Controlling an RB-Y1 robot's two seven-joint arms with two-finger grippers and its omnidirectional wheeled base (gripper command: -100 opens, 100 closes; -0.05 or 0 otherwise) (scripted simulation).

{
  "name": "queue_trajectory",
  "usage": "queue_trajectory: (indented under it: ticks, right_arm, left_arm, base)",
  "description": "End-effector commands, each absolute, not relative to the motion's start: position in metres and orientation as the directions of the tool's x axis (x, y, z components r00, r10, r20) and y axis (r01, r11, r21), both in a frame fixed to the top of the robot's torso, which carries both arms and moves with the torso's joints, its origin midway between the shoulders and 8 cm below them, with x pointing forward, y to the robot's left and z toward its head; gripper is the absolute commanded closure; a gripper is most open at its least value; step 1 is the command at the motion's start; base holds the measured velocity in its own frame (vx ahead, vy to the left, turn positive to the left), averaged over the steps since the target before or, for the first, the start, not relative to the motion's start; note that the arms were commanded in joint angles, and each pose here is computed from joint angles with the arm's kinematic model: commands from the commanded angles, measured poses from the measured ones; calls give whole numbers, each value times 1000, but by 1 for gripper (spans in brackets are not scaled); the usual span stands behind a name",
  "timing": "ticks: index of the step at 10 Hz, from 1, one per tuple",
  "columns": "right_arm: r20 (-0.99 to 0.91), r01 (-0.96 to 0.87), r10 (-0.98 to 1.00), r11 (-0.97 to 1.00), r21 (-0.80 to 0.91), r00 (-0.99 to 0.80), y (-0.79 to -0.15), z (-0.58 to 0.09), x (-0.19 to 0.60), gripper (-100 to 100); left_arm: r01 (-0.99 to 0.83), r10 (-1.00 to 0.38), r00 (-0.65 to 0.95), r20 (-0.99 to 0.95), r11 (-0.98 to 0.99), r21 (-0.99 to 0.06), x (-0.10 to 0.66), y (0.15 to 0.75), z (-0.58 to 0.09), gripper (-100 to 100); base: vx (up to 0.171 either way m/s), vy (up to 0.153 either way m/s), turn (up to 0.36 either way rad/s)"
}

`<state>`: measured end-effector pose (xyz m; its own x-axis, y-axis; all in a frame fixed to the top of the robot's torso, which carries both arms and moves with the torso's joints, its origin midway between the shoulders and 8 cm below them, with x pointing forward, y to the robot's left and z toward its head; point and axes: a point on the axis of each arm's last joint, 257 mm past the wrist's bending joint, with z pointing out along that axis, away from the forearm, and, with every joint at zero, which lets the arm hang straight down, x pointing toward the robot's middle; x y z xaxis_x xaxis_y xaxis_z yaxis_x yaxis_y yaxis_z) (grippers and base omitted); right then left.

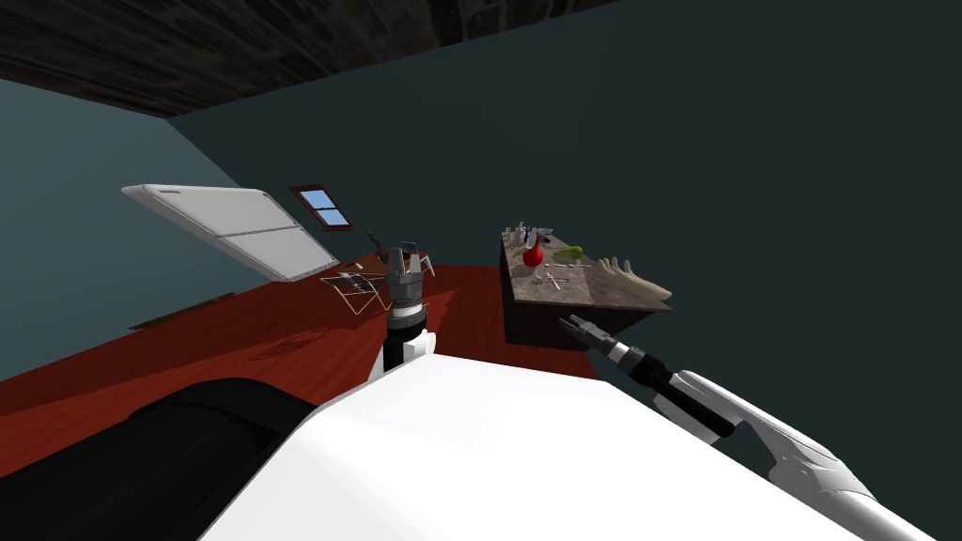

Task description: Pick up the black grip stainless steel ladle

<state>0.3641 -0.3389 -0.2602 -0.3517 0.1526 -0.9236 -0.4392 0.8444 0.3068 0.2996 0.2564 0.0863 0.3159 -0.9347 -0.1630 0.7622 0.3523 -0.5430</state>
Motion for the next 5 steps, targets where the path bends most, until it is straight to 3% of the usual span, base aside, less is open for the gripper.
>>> queue_trajectory:
  ticks: [1,5]
  right_arm:
    - [-923,-441,62,865,239,-380,-360,-274,359,-100]
    - [-892,-470,-144,879,84,-429,-407,-292,346,-100]
  left_arm:
    - [762,-935,316,-163,352,-543,300,256,86,0]
    - [762,-935,316,-163,352,-543,300,256,86,0]
  base:
    - [13,104,123]
    - [45,75,97]
